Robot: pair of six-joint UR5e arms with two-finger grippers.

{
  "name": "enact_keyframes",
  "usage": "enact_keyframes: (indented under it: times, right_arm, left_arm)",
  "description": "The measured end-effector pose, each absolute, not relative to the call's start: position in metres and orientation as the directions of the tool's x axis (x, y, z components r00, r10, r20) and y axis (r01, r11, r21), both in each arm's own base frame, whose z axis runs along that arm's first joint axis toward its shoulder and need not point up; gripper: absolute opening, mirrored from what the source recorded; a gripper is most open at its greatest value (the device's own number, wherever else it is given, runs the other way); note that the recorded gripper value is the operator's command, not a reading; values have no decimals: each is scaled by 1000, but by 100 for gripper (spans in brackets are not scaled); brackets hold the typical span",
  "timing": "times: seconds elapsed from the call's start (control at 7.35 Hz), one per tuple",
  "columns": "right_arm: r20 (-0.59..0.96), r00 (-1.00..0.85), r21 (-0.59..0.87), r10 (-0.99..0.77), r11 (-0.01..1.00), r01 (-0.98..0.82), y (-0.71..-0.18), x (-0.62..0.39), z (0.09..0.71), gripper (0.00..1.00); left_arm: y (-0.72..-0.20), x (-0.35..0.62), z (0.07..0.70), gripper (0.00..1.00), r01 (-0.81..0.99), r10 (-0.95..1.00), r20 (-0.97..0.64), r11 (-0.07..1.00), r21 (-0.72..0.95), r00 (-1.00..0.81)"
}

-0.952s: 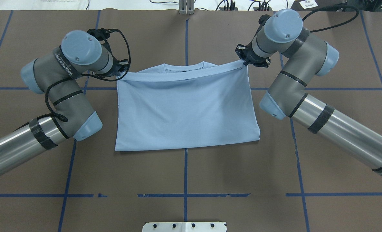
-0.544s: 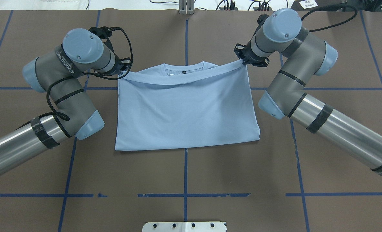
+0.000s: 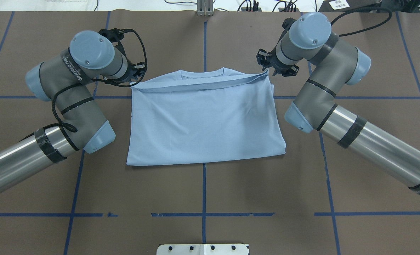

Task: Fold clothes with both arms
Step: 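Lower the hem onto the collar and open both grippers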

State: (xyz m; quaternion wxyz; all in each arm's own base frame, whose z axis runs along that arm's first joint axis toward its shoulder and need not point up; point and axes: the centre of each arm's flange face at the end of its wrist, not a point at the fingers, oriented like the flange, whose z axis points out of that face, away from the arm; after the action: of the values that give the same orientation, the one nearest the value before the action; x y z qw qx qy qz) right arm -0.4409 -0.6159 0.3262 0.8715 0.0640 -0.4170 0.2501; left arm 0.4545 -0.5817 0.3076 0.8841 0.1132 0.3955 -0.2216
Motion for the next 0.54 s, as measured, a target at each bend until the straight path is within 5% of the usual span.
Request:
enact_keyframes:
  times: [0.54]
  right_arm:
    - [818,493,-70,295,902,-425,-581,-427,344,100]
  left_arm:
    - [-583,451,302,100,477,-294,-752,878,30,589]
